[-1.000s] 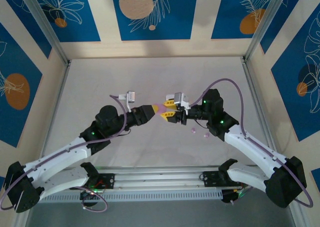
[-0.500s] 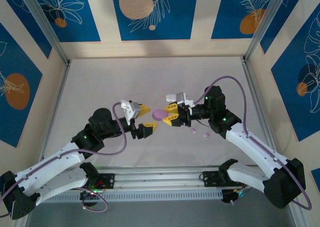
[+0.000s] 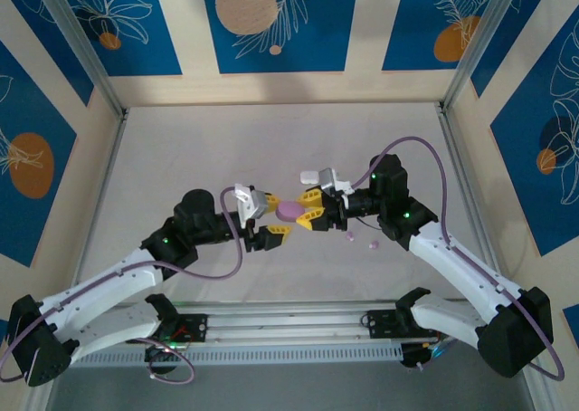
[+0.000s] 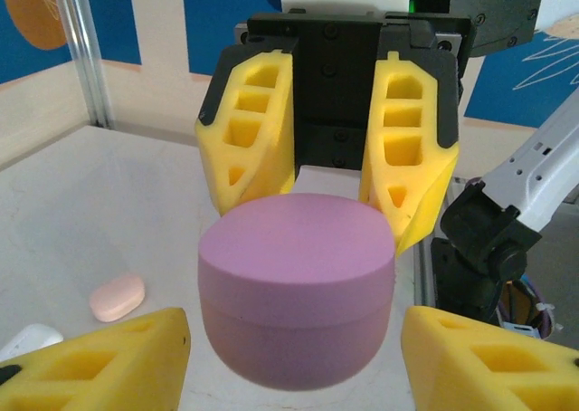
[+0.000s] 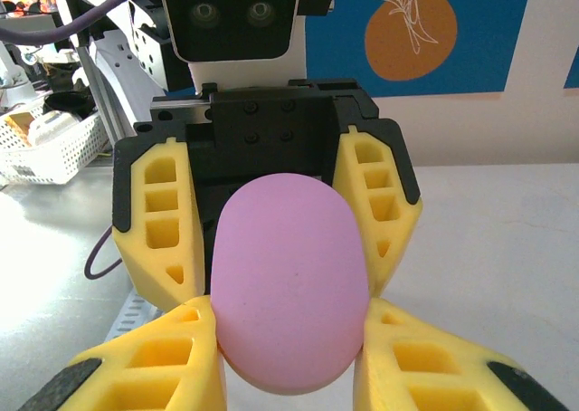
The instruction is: Insert the wireless bluetooth earbuds into the charging case
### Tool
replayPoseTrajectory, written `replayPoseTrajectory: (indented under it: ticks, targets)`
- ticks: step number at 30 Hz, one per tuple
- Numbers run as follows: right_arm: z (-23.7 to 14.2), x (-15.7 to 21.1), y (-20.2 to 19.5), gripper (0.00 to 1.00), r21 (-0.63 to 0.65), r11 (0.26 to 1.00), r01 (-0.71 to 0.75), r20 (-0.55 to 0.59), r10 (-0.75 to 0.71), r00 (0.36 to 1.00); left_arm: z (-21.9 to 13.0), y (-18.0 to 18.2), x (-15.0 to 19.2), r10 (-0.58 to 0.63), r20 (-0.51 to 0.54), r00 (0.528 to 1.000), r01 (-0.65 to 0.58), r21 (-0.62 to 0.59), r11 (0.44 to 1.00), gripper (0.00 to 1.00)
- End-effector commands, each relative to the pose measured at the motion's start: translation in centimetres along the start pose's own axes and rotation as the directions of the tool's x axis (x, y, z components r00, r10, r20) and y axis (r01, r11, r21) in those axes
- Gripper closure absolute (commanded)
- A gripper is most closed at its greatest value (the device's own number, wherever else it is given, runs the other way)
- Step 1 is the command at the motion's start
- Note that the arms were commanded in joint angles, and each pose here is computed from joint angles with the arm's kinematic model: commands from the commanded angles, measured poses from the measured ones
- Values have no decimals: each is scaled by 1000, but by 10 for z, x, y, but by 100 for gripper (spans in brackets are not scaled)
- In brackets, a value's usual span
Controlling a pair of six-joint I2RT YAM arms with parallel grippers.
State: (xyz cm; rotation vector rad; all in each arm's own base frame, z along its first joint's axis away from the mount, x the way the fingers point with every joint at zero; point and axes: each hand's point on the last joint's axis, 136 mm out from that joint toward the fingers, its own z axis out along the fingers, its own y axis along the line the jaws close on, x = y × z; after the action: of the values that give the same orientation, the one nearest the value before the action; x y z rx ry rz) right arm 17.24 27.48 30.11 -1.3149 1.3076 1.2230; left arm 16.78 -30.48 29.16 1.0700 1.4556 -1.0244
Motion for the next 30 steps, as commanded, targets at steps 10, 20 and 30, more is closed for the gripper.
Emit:
replayPoseTrajectory:
  ticks: [10,20,30]
  targets:
    - [0,-8,-2,71,9,999,43,4,-43,999,3,-10,-32,-2,94,996,-4,65,998,47]
    - [0,-8,-2,71,15,998,54,5,-54,999,4,-11,-31,-12,85,996,6,74,997,55]
    - [1,-9,-3,71,24,997,70,4,-70,998,5,-12,-32,-24,82,996,17,86,996,54]
